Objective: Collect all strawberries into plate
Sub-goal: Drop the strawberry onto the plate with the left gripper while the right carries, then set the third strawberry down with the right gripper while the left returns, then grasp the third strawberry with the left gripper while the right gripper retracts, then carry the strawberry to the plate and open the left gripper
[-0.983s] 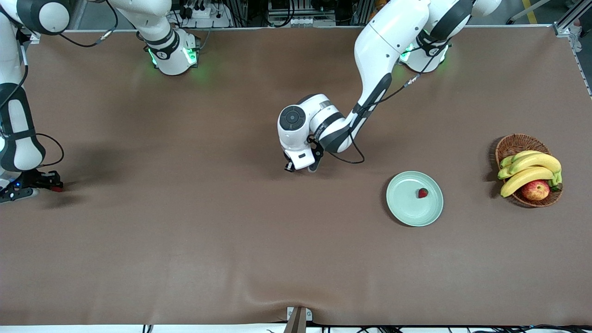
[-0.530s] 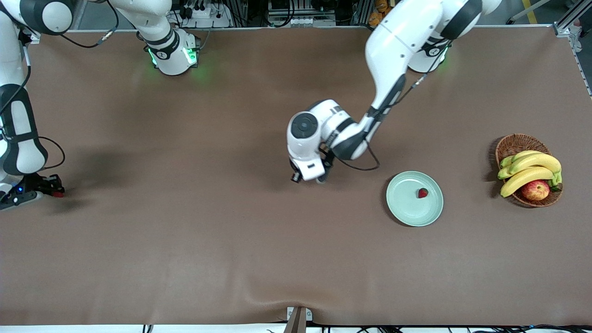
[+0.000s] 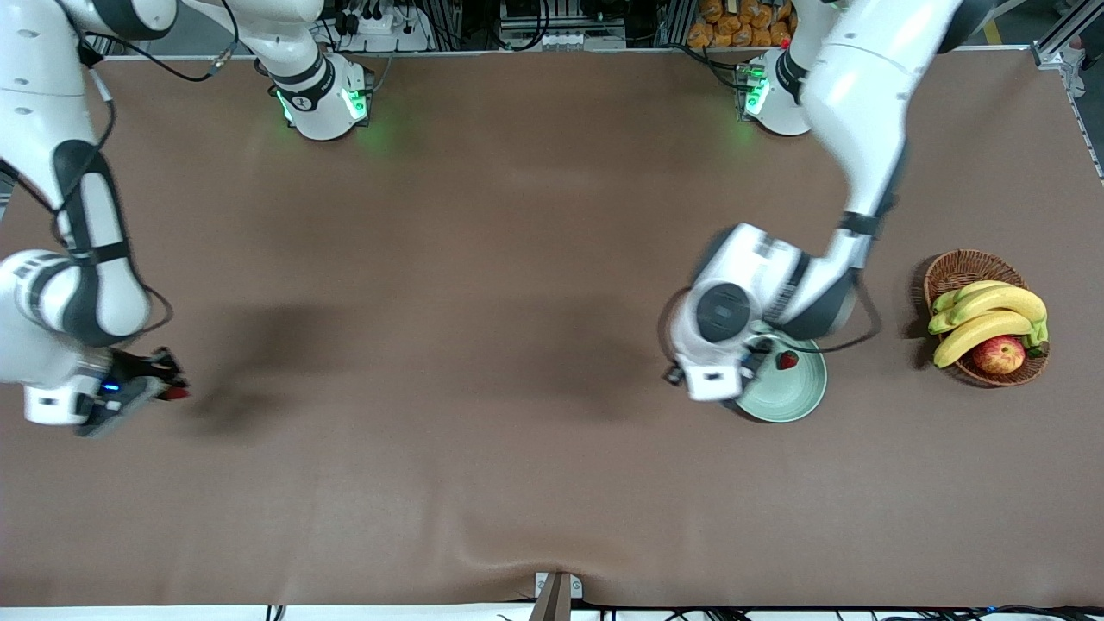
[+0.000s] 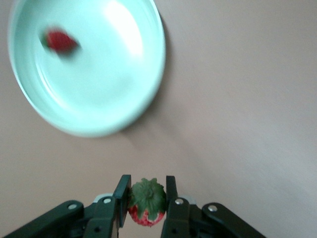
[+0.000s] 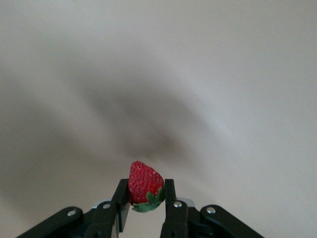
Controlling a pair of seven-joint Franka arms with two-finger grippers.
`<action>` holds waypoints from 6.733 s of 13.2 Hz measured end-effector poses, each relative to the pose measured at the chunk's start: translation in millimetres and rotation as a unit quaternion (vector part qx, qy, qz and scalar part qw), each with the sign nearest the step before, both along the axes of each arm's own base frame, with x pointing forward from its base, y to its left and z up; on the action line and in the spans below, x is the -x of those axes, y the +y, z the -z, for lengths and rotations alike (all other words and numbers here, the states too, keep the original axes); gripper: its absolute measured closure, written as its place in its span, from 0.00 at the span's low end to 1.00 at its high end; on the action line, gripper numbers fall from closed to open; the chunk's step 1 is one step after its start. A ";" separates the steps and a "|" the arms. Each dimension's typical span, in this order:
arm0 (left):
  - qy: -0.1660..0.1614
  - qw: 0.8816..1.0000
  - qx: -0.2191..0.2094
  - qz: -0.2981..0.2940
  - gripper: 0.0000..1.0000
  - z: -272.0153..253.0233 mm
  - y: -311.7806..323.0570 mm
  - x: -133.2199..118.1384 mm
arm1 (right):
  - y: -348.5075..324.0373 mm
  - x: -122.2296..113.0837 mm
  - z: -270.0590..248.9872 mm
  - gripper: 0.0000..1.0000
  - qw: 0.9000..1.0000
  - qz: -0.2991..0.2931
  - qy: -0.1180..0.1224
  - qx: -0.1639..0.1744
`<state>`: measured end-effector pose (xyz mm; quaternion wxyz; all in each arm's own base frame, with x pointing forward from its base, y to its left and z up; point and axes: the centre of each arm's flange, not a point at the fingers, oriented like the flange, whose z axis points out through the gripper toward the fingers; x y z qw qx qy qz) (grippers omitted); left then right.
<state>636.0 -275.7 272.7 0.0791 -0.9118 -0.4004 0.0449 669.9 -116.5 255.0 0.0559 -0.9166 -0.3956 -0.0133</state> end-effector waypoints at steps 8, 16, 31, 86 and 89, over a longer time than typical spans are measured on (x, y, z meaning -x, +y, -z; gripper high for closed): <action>0.068 0.991 0.030 0.109 0.67 38.5 146.1 -21.9 | 302.6 -2.5 -21.3 0.67 0.996 -0.070 -0.012 -0.062; 0.041 0.992 0.033 0.111 0.01 10.1 145.3 -32.0 | 501.8 56.2 17.1 0.67 0.992 0.037 -0.061 -0.103; 0.024 0.992 0.030 0.123 0.00 -76.1 126.0 -31.3 | 516.2 24.9 12.8 0.00 0.979 0.117 -0.099 -0.133; -0.161 0.938 0.239 -0.192 0.67 -16.1 -132.3 -27.4 | 78.9 143.0 -403.1 0.00 0.909 0.411 0.028 0.064; -0.135 0.950 0.227 -0.168 0.67 -41.7 -101.3 -37.2 | 79.0 142.6 -403.3 0.00 0.909 0.411 0.027 0.064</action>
